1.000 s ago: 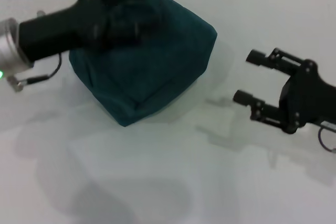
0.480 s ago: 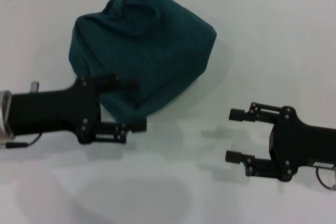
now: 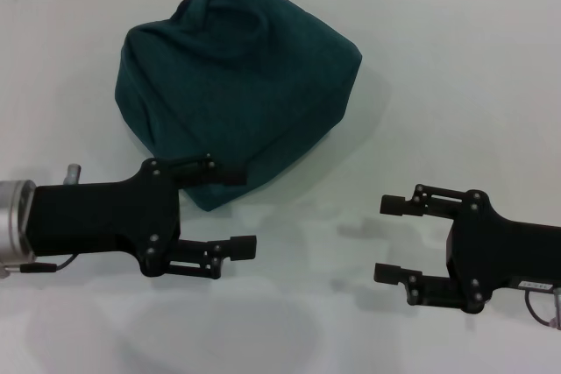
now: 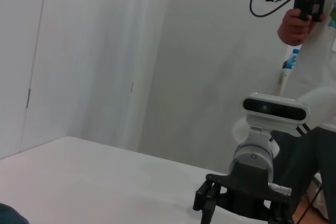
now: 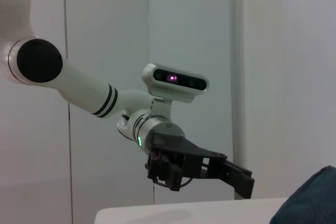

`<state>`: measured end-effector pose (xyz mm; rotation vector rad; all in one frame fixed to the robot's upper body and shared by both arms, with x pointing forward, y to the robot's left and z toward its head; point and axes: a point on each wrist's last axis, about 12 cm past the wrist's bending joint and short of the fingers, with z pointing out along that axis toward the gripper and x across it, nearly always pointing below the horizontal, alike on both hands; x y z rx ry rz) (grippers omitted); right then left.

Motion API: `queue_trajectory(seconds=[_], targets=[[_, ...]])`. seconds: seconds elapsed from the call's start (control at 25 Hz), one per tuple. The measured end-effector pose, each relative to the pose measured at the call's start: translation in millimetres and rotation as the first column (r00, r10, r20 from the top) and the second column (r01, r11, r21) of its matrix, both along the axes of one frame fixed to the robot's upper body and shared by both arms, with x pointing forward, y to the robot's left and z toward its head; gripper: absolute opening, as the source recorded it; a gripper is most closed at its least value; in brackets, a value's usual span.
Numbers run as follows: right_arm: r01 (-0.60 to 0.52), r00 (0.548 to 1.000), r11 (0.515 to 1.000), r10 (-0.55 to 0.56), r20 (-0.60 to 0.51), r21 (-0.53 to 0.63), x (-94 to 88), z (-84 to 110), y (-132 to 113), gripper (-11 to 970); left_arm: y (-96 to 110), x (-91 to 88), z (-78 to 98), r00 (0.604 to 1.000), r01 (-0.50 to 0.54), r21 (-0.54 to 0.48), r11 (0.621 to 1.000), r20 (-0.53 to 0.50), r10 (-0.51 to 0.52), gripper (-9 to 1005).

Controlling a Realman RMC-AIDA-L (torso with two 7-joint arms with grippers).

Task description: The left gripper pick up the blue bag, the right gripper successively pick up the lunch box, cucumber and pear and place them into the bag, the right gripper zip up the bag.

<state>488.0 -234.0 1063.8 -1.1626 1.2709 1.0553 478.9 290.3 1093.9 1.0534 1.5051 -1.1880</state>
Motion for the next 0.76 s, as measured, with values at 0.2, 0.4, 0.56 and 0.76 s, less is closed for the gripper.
queue_trajectory(seconds=[0.2, 0.4, 0.56, 0.76], targets=[[0.004, 1.000, 1.000, -0.004, 0.000, -0.001, -0.8, -0.9, 0, 681, -2, -0.8, -0.9, 1.000, 0.011, 0.002, 1.000, -0.001, -0.011, 890], [0.013, 1.000, 1.000, -0.013, 0.003, -0.010, -0.1, -2.3, 0, 681, -6, -2.2, -2.6, 0.999, 0.035, 0.007, 0.999, -0.009, -0.035, 890], [0.018, 1.000, 1.000, -0.018, 0.002, -0.008, -0.4, -2.7, 0, 681, -9, -2.9, -3.6, 0.999, 0.040, 0.001, 0.999, -0.015, -0.040, 890], [0.028, 1.000, 1.000, -0.028, 0.002, -0.002, -1.2, -3.0, -1, 681, -11, -3.5, -4.4, 0.999, 0.050, 0.002, 0.999, -0.022, -0.050, 890]])
